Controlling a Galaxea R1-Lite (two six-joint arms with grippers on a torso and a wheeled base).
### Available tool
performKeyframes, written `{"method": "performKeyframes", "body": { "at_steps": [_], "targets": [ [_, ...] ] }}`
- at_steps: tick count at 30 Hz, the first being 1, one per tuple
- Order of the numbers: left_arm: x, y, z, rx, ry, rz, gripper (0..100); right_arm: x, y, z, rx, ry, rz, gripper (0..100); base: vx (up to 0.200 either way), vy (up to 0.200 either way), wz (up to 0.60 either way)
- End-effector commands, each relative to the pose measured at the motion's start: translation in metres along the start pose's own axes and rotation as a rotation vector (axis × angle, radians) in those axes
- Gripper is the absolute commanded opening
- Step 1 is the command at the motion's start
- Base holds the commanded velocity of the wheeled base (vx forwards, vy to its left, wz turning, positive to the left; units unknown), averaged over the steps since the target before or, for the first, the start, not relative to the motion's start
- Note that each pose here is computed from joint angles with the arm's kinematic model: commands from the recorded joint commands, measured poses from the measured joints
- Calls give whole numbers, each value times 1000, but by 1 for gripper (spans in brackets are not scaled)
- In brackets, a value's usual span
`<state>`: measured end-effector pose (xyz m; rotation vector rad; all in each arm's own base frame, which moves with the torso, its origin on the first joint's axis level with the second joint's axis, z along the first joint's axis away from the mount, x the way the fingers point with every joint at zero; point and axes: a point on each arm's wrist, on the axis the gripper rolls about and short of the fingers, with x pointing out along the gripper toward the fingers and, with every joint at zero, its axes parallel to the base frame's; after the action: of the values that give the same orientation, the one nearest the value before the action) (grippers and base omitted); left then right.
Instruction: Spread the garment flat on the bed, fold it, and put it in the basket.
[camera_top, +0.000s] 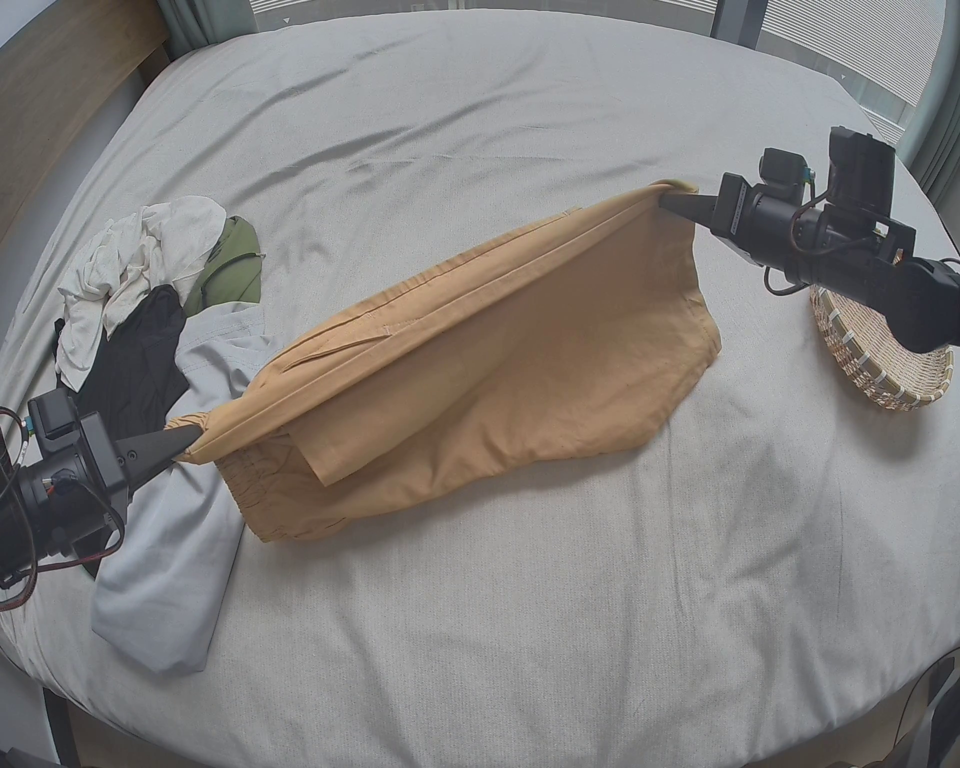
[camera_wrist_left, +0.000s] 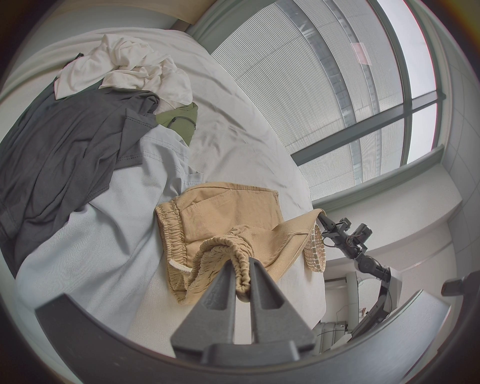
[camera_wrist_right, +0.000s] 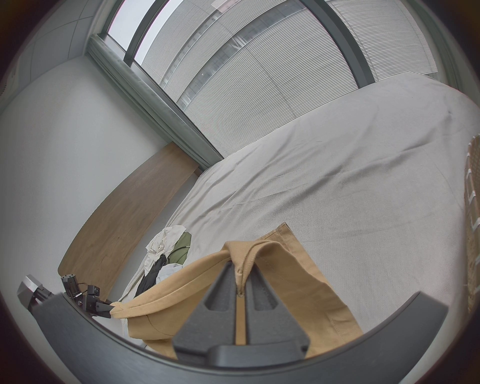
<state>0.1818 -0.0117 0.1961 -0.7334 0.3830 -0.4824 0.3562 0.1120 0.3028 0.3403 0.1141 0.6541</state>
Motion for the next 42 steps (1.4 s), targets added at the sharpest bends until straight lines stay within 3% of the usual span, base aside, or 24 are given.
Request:
{"method": "performKeyframes", "body": {
  "at_steps": [1,9,10,19,25,29,31,32,36,42],
  "targets": [
    [7,8,0,-33,16,24,0,25,-10,-13,7,20,6,0,0,0,0],
    [16,17,-2,-59,46,48,0,44,-16,-21,1,7,19,0,0,0,0],
    [17,19,-3,-66,51,56,100,46,-17,-21,-2,-7,24,100,0,0,0],
    [18,35,7,-84,-6,135,100,36,-15,-18,-1,-60,-18,100,0,0,0],
    [5,23,3,-64,-28,98,100,-1,-16,-33,35,16,-78,100,0,0,0],
    [-8,8,-11,-34,-10,34,100,-37,-24,-65,118,119,-144,100,0,0,0],
    [-9,6,-13,-31,-7,29,100,-41,-25,-68,138,127,-154,100,0,0,0],
    [-11,4,-14,-26,-9,22,100,-50,-31,-76,208,145,-189,100,0,0,0],
    [-12,3,-13,-21,-12,16,100,-53,-36,-90,307,165,-213,100,0,0,0],
    [-12,2,-15,-22,-5,13,100,-46,-45,-110,321,164,-214,100,0,0,0]
  ]
}}
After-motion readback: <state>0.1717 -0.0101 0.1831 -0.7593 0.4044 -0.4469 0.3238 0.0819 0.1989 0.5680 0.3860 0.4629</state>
